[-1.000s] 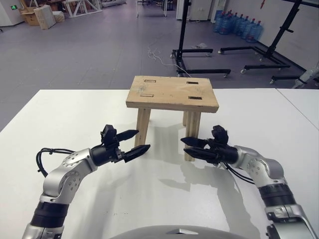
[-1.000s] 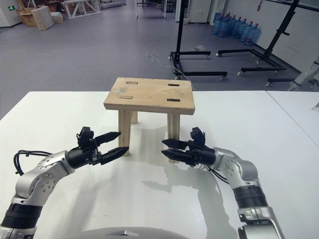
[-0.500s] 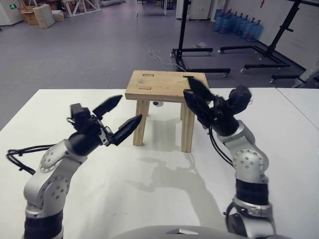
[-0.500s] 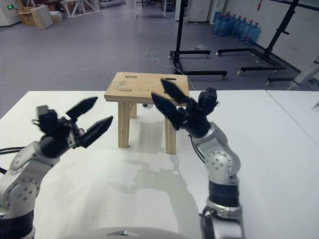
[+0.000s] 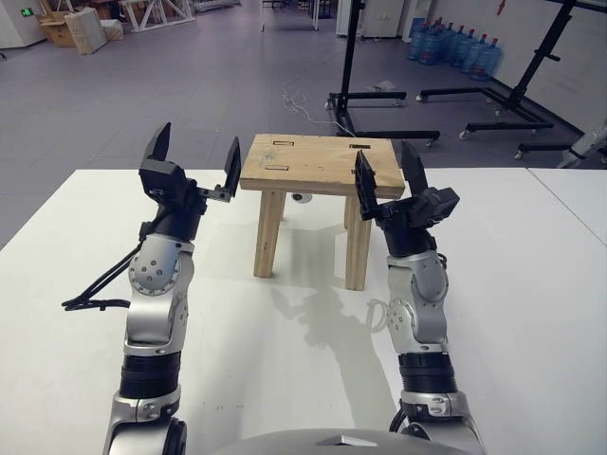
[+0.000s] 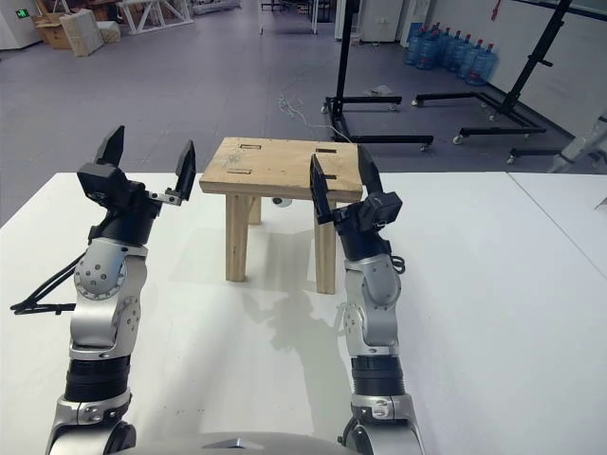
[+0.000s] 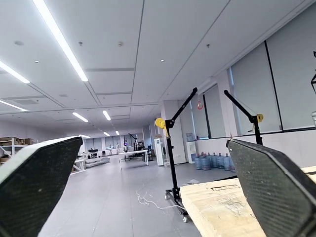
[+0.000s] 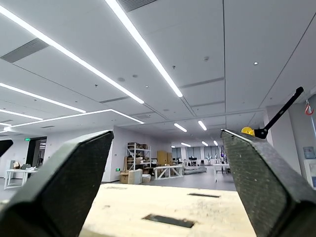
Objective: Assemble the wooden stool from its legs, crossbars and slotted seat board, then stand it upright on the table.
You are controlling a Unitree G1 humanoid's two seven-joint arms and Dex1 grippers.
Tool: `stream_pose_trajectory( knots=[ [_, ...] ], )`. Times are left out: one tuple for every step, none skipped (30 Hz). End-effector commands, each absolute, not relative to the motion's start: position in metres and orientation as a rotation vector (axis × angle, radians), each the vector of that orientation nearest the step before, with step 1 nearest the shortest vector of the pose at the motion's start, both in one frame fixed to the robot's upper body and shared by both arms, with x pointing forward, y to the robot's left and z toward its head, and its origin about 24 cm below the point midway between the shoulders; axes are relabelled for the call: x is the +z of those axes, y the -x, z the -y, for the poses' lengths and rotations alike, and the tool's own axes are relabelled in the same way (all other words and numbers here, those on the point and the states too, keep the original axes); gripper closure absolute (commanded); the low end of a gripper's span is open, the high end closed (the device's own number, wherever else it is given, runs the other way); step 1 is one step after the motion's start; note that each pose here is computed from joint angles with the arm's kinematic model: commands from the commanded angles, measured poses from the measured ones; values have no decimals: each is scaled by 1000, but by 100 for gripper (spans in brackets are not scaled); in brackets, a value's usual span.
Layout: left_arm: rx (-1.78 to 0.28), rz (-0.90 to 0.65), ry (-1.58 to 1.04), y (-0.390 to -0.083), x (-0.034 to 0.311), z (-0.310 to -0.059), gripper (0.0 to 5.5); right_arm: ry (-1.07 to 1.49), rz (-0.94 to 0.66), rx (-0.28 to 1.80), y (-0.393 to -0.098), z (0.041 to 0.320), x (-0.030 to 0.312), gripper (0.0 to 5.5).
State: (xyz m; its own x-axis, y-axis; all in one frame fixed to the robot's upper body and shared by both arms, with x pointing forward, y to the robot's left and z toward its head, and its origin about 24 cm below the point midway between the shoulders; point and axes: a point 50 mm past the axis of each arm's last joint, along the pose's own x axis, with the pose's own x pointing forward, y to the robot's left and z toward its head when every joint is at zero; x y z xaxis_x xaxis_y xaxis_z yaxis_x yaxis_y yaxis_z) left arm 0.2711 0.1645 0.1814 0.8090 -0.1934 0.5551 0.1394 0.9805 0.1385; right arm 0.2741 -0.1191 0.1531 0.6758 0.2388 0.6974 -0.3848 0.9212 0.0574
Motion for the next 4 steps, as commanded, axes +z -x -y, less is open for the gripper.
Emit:
stream_pose_trajectory(
  knots=[
    [-162, 615, -122, -277, 178, -162, 14, -203, 810, 355, -280, 114, 161, 149],
    [-154, 615, -125, -278, 177, -162, 14, -199, 816, 356, -281, 113, 163, 149],
    [-149, 615, -126, -278, 176, -162, 14, -197, 818, 356, -282, 112, 163, 149],
    [-145, 616, -127, -279, 175, -161, 14, -192, 816, 358, -283, 112, 163, 149]
  ],
)
